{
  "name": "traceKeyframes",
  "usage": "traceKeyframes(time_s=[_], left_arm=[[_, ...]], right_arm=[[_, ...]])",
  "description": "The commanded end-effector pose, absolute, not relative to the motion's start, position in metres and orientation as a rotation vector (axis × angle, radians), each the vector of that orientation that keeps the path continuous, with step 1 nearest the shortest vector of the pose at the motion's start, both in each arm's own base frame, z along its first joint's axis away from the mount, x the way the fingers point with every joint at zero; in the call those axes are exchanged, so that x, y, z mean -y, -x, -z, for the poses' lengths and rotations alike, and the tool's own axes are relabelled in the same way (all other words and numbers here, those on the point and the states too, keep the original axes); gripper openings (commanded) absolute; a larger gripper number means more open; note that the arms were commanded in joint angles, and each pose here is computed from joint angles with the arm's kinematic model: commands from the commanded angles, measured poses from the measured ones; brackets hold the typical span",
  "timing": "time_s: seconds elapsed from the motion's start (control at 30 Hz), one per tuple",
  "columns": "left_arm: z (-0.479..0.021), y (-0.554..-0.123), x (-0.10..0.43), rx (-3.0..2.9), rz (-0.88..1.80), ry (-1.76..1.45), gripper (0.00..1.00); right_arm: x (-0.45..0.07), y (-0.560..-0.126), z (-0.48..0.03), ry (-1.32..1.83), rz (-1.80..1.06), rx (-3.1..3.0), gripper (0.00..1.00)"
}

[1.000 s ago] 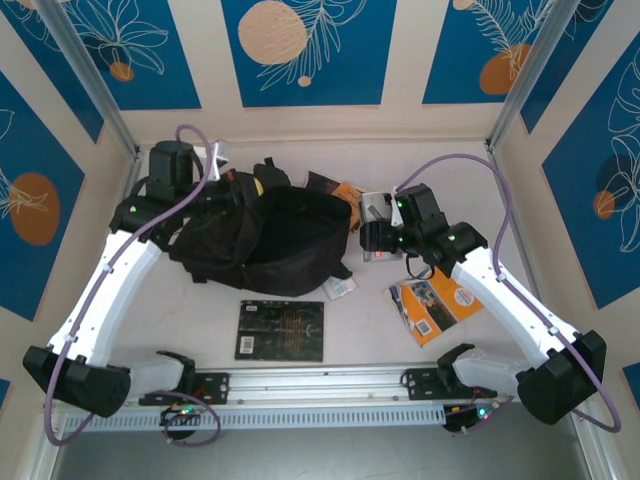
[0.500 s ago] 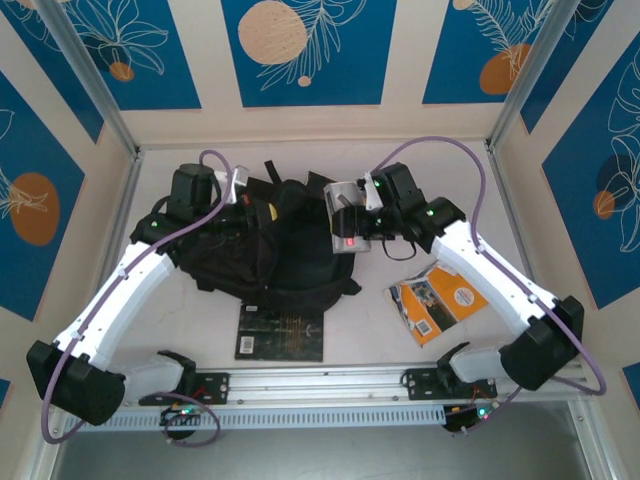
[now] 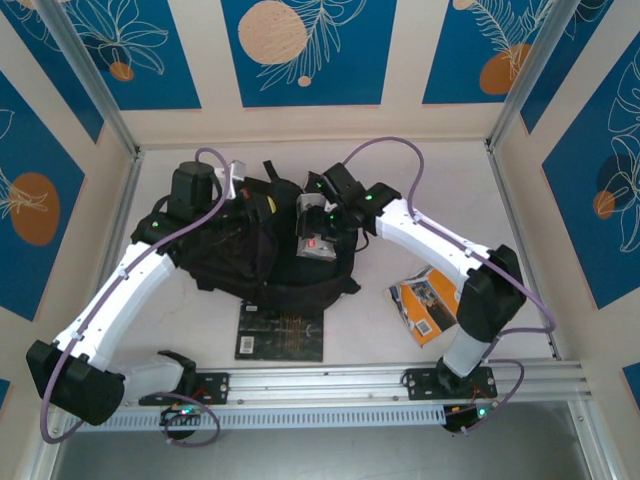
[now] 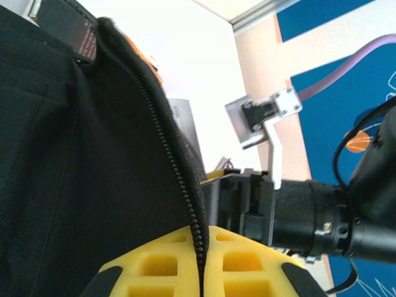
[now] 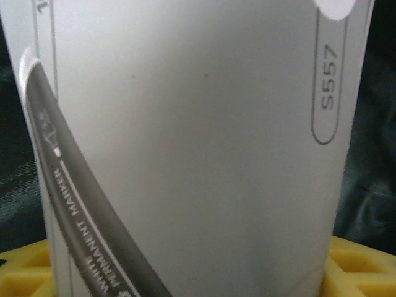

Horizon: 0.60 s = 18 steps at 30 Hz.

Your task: Pack books, pencil case, and school supplies into a backpack

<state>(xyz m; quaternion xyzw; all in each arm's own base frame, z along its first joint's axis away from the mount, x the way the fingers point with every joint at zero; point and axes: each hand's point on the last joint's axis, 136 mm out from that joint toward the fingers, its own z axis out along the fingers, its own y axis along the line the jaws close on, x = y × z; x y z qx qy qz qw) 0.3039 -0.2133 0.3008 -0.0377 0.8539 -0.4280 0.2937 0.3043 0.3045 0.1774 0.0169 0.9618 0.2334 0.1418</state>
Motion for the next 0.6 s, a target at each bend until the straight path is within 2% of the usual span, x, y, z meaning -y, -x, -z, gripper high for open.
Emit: traceKeyframes(time_s=[0.0,0.3,0.57], left_arm=[[-0.348,-0.312,0.210,-2.115,1.143,0.107,0.04],[-0.377,-0.320,0.209,-2.053,1.133,0.110,0.04],[-0.386,-0.324,0.226,-2.055,1.195,0.047,0.04]], right_arm=[[-0.304,-0.298,-0.161,-0.147,-0.628,-2.846,0.65],[-0.317,-0.287,-0.145,-0.136,-0.645,-2.896,0.65],[-0.360,-0.290,-0.150,0.052,-0.925,-2.867,0.66]])
